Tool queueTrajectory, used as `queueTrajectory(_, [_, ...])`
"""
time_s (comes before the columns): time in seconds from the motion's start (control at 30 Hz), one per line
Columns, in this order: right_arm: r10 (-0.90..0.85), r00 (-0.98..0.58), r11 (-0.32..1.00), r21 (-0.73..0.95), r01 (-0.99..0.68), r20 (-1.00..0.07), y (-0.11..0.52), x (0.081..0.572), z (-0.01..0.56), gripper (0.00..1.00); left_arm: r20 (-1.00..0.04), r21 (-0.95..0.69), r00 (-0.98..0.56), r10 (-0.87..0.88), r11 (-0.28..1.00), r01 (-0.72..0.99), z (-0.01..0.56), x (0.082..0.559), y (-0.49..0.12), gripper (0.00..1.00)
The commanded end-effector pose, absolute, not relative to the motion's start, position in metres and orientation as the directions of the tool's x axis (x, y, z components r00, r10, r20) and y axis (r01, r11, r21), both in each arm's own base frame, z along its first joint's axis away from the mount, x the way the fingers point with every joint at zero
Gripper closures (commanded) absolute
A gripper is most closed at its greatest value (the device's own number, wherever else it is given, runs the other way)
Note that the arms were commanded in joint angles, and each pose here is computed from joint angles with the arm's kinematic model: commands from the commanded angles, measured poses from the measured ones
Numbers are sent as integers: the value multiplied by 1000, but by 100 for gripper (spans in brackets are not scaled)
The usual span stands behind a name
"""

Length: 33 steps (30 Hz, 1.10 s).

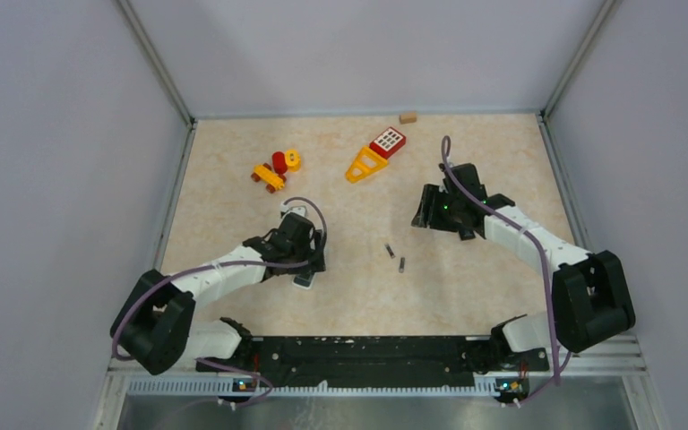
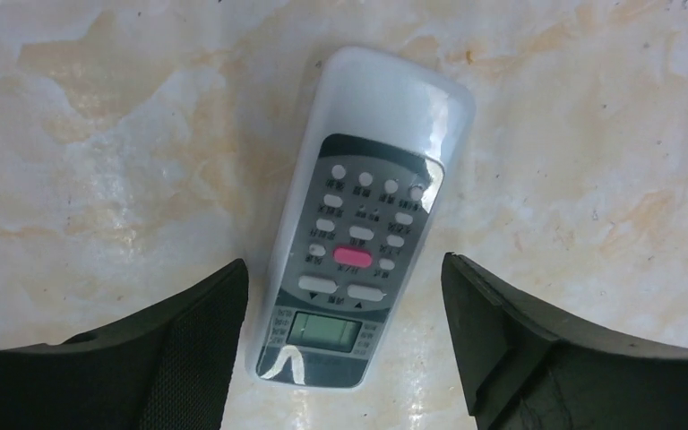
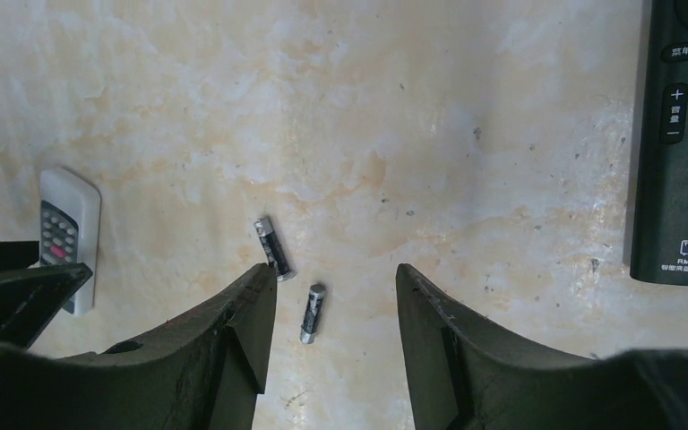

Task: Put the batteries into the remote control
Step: Pick up the remote control from the center of the board.

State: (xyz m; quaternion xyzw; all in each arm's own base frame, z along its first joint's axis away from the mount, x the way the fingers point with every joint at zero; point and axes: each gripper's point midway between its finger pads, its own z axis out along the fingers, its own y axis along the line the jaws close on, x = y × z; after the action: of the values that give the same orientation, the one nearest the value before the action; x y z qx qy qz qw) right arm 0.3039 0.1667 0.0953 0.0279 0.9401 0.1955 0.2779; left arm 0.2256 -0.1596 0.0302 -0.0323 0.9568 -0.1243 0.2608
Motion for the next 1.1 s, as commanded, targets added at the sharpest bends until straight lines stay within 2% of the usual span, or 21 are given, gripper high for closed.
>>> queueTrajectory(0.0, [205,-815,901,430,-60,-542,169,307,111,47,-500,-134,-864,-61,991,7,23,228,-154,21])
queueTrajectory(0.13, [210,-815,900,432,-54,-540,168,306,111,47,-496,-83,-868,3,995,51,19,226,-163,30])
queueTrajectory(0.37, [218,-813,889,453,-62,-540,171,304,116,47,-478,47,-872,110,994,100,14,225,-163,33])
queueTrajectory(0.47, [220,-815,885,462,-64,-536,173,303,115,47,-475,70,-871,126,992,105,15,227,-164,46])
queueTrajectory(0.6, [212,-822,866,492,-93,-529,179,298,119,47,-507,17,-852,128,990,139,32,232,-177,52])
queueTrajectory(0.73, [204,-813,776,596,-206,-546,202,290,139,47,-586,-118,-795,156,954,274,71,243,-212,52])
queueTrajectory(0.87, [234,-813,647,710,-279,-533,226,283,168,44,-676,-257,-717,171,857,447,118,245,-251,53])
queueTrajectory(0.93, [295,-826,519,806,-283,-480,242,278,193,41,-745,-328,-643,177,741,585,150,240,-278,53])
queueTrajectory(1.07, [344,-860,401,887,-228,-377,264,271,207,36,-806,-325,-564,180,663,675,174,242,-294,53])
